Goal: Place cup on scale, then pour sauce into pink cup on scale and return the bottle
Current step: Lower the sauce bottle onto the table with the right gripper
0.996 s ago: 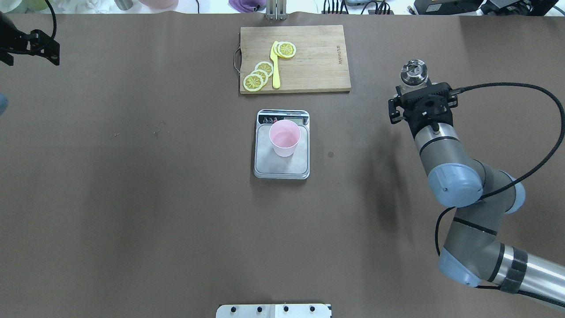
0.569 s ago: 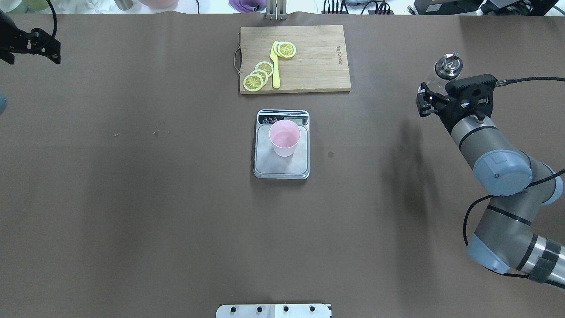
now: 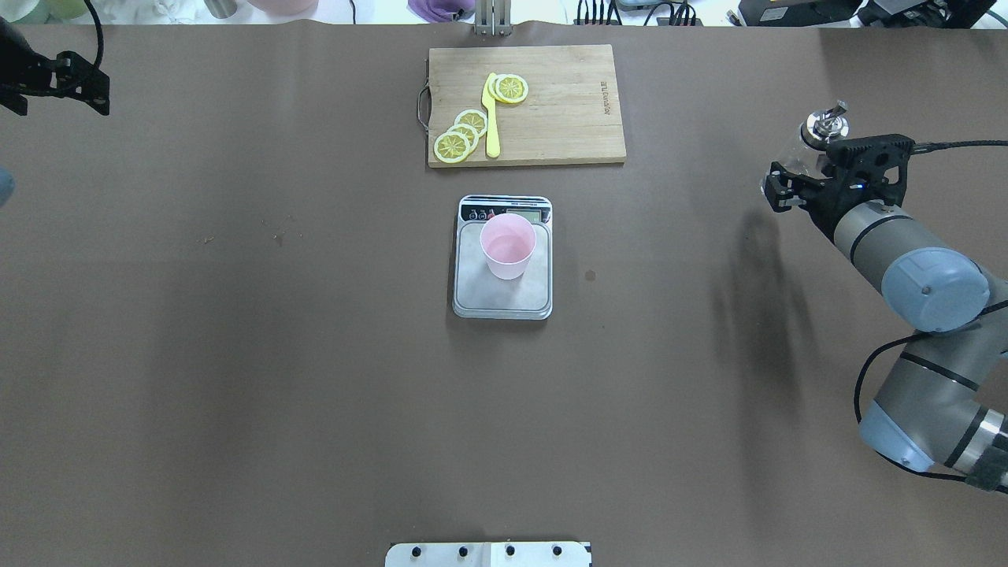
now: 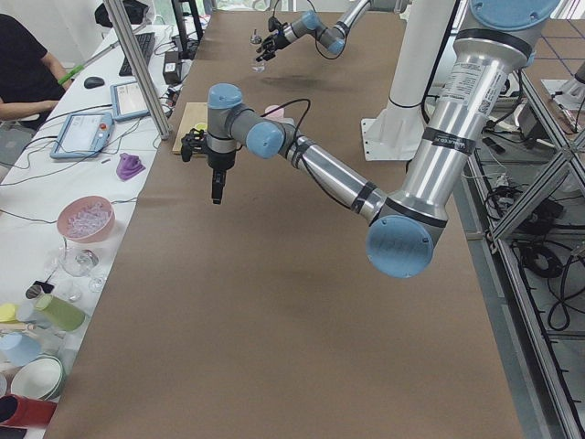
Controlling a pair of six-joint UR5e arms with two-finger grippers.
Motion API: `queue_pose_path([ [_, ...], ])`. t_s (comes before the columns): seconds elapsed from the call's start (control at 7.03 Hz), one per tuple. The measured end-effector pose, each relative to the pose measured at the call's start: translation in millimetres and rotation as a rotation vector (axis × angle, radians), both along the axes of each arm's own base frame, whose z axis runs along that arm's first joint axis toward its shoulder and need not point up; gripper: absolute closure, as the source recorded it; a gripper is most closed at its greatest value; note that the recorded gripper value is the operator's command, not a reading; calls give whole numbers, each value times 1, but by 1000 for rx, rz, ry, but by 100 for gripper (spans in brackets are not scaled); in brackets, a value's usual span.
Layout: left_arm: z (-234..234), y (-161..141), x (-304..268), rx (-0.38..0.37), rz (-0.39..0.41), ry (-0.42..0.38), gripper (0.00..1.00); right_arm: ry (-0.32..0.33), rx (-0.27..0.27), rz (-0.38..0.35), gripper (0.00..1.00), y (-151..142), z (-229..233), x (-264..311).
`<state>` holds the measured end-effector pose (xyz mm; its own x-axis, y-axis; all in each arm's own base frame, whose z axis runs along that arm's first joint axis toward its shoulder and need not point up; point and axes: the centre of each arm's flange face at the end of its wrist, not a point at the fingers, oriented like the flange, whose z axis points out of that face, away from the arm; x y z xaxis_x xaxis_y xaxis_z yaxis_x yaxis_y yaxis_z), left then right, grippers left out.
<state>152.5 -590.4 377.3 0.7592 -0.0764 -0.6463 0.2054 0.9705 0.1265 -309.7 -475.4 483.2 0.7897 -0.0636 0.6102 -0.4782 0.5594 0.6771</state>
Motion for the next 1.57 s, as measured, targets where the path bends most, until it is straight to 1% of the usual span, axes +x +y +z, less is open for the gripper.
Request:
queue_pose_path([
  [0.14, 0, 0, 0, 0, 0, 0, 1, -27, -24, -11, 93, 0, 2, -1],
  [0.28, 0, 0, 0, 0, 0, 0, 1, -50, -50, -33, 89, -2, 4, -1],
  [0.43, 0, 0, 0, 0, 0, 0, 1, -58, -75, -52, 89, -4, 6, 1],
  [0.71, 0, 0, 0, -1, 0, 0, 1, -49, -110, -70, 89, -7, 10, 1],
  [1.28, 1, 0, 0, -3, 0, -1, 1, -30, -128, -67, 88, -13, 22, -7],
  [1.57, 3, 0, 0, -5, 0, -2, 1, -26, -127, -63, 85, -16, 24, -11],
])
